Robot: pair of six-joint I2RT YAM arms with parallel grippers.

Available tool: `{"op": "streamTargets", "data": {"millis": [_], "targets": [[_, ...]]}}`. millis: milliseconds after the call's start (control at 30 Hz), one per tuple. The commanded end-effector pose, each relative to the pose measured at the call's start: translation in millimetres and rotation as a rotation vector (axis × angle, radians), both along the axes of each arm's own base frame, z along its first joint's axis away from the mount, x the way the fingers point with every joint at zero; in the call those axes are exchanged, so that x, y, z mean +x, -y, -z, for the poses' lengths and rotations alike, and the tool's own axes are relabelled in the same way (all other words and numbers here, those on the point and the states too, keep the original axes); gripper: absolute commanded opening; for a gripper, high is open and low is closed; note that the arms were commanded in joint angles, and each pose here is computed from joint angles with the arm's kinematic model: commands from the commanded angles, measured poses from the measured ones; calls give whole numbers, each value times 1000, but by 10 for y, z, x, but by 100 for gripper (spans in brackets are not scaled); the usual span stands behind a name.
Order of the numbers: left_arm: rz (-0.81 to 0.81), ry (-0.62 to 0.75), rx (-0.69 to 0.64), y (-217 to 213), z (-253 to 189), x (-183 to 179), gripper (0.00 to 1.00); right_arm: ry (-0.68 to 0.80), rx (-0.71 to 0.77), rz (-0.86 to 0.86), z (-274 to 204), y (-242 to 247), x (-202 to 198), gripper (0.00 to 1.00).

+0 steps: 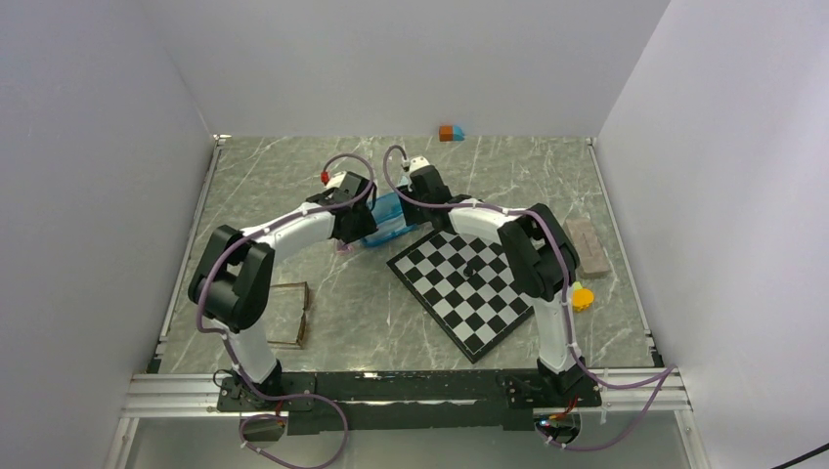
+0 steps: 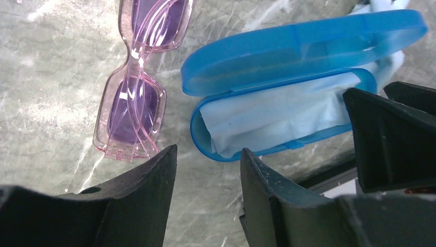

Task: Organize the sunglasses
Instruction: Smooth out the folded cleaning cloth near the sunglasses case.

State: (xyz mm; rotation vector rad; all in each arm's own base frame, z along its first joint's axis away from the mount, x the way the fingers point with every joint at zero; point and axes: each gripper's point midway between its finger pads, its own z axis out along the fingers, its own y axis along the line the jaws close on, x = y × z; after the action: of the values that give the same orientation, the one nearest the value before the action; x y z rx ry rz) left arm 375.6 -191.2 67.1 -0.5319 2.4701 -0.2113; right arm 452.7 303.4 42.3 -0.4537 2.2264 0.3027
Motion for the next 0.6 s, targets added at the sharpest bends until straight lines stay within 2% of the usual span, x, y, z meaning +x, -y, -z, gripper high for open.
{"op": "streamTargets", "data": {"millis": [0, 233, 400, 500, 567], "targets": [[27, 0, -34, 100, 61, 74, 53, -1, 45, -11, -44, -59, 109, 49], [-2, -46, 8, 52, 226, 104, 49, -7, 73, 46, -15, 22, 173, 49], [-10, -59, 43, -3, 167, 90, 47, 0, 109, 29, -150, -27, 163, 50], [42, 13, -29, 97, -93, 78, 52, 37, 150, 16, -410, -45, 135, 54], [84, 64, -68, 112, -268, -9, 58, 73, 180, 11, -635, -28, 87, 61]]}}
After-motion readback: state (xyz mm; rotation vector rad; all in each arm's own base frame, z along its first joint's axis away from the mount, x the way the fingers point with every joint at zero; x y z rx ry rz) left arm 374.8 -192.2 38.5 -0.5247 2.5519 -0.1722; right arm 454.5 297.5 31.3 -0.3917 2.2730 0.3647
